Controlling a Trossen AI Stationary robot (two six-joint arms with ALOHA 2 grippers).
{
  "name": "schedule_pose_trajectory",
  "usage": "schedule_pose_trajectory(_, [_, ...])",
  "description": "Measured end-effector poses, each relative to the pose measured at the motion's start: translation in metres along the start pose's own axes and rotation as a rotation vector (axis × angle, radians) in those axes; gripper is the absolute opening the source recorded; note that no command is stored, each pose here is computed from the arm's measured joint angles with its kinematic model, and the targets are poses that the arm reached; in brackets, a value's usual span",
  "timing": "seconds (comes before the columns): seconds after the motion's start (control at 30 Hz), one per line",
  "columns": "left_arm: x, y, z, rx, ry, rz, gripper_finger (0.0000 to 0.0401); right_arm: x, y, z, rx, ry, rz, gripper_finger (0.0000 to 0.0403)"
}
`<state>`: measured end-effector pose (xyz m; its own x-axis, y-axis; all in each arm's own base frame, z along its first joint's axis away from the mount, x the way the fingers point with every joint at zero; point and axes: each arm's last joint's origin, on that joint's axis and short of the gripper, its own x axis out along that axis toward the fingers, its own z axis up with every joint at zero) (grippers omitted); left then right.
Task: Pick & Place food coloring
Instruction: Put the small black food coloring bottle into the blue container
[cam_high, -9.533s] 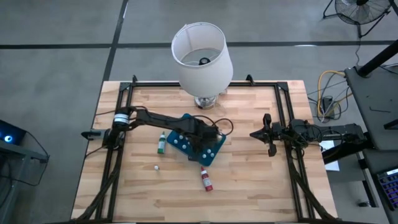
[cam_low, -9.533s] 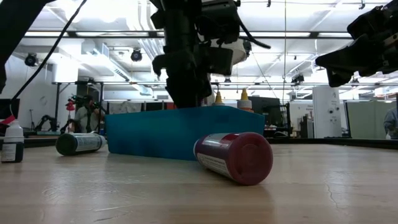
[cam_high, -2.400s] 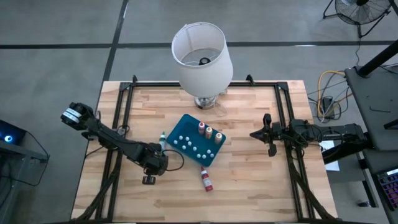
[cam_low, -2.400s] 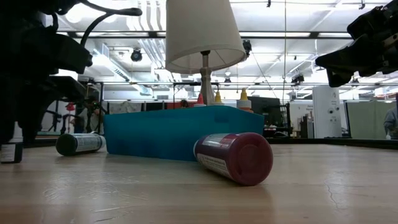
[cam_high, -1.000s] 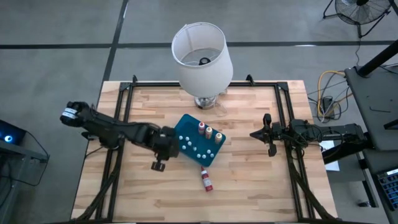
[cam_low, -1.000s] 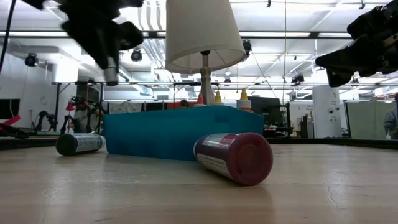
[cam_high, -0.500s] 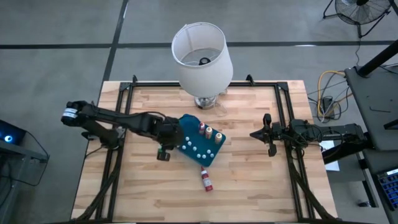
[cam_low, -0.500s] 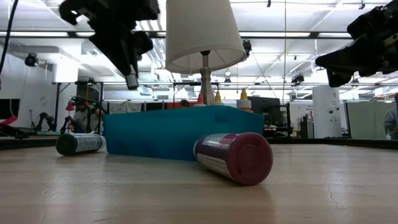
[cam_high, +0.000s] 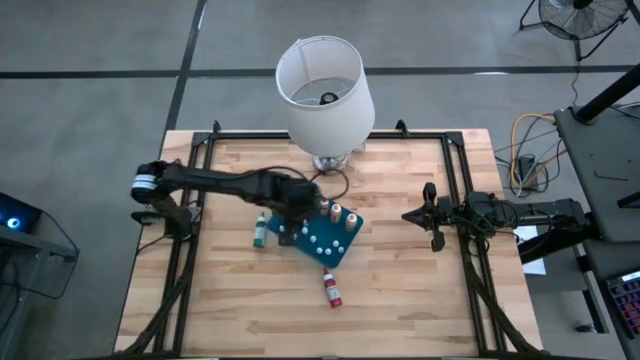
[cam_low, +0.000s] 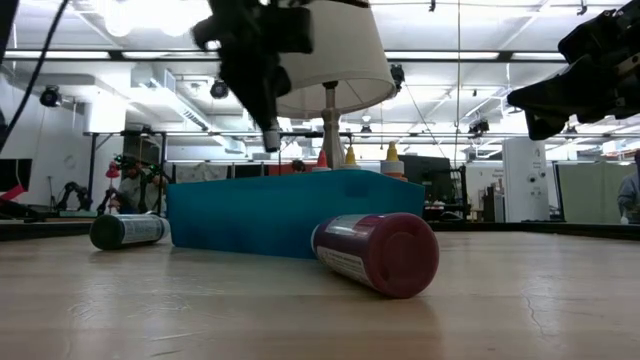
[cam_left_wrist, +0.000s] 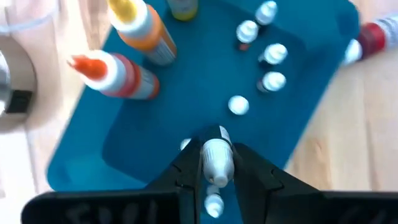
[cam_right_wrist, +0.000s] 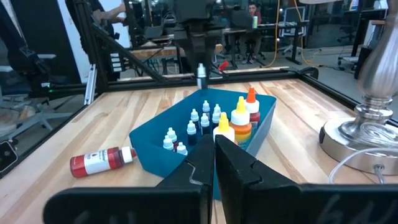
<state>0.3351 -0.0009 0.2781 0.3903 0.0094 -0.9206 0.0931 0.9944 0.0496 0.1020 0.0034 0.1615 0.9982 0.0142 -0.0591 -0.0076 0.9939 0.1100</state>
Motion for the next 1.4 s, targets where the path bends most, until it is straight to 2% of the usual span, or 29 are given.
schedule_pose_trajectory(0.23, [0.013,0.010,0.028,0.026,0.029,0.003,0.0044,0.000,0.000,0.000,0.000,0.000,0.000,0.0008])
schedule_pose_trajectory(0.37, [0.019,0.010,0.035,0.028,0.029,-0.010,0.0044,0.000,0.000,0.000,0.000,0.000,0.001,0.0008])
schedule_pose_trajectory(0.6, [0.028,0.010,0.036,0.039,0.038,-0.011,0.0044,0.000,0.000,0.000,0.000,0.000,0.000,0.0008])
schedule_pose_trajectory(1.03, [0.056,0.008,0.043,0.255,0.035,-0.018,0.0044,0.000,0.000,0.000,0.000,0.000,0.000,0.0008])
schedule_pose_trajectory(1.4, [0.084,-0.001,0.044,0.296,0.082,-0.039,0.0044,0.000,0.000,0.000,0.000,0.002,0.001,0.0008])
